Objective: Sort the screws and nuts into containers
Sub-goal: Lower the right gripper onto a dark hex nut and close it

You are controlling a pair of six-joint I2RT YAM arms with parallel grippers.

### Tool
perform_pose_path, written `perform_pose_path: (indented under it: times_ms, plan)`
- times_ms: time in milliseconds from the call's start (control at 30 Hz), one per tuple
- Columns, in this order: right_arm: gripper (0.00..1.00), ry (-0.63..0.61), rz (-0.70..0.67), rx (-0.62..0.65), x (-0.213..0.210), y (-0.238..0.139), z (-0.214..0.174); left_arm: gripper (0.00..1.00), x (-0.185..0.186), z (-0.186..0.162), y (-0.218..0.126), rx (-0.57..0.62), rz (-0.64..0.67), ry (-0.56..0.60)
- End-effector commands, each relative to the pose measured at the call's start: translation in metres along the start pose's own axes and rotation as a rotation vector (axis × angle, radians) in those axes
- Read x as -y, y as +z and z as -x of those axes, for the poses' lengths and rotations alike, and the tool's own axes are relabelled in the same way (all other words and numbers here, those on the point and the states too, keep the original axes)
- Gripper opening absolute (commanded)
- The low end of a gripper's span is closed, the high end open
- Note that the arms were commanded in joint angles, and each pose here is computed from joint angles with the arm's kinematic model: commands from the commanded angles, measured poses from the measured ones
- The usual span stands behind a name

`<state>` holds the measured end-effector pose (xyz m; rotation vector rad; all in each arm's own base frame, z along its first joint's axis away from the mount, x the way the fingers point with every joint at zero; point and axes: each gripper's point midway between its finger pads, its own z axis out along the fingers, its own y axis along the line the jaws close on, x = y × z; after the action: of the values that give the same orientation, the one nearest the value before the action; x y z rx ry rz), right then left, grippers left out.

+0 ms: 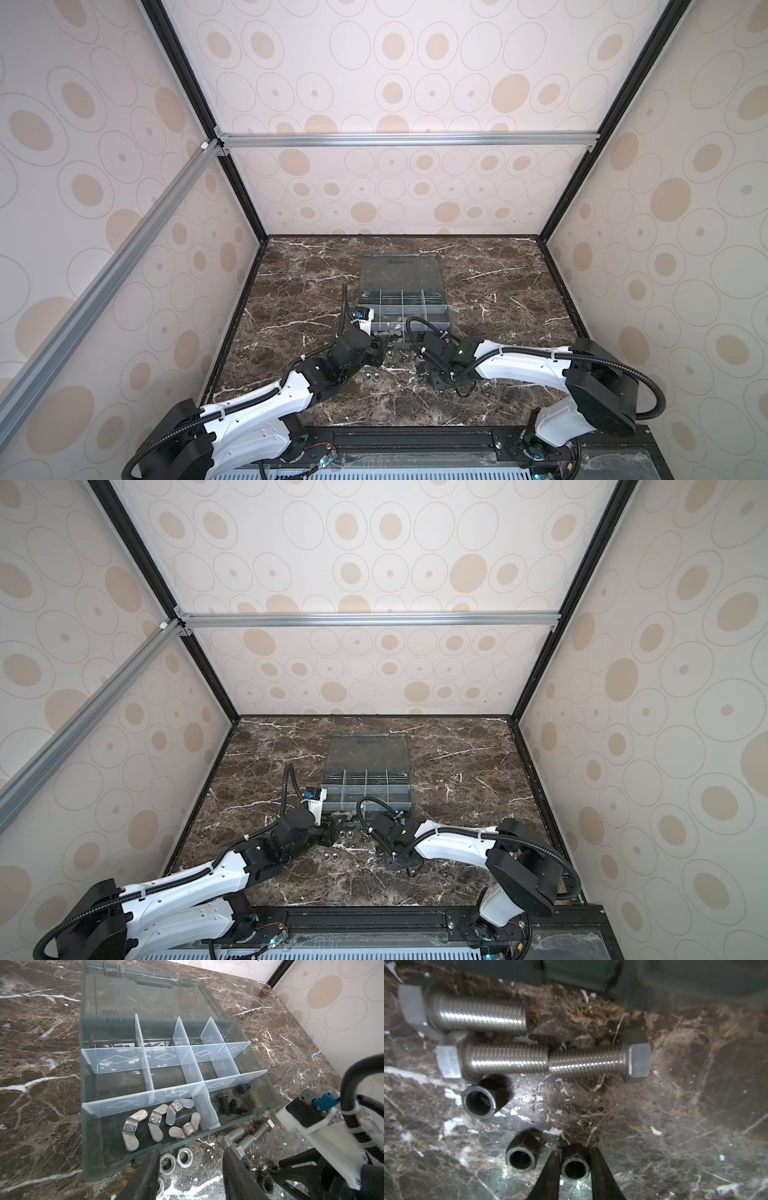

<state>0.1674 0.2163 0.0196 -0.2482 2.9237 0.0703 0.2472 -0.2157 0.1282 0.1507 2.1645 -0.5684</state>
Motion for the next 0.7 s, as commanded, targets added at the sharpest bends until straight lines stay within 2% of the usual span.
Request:
perform_pose_path:
  times_ms: [0,667]
  plan:
    - [0.25,0.005,-0.021,0.000,-0.001,0.002,0.001,0.49,-0.001,0.007,-0.002,0.025,-0.001,-0.027]
    - [0.26,-0.006,-0.030,-0.041,-0.004,0.018,-0.006,0.50,-0.001,0.008,-0.002,0.028,0.003,-0.031]
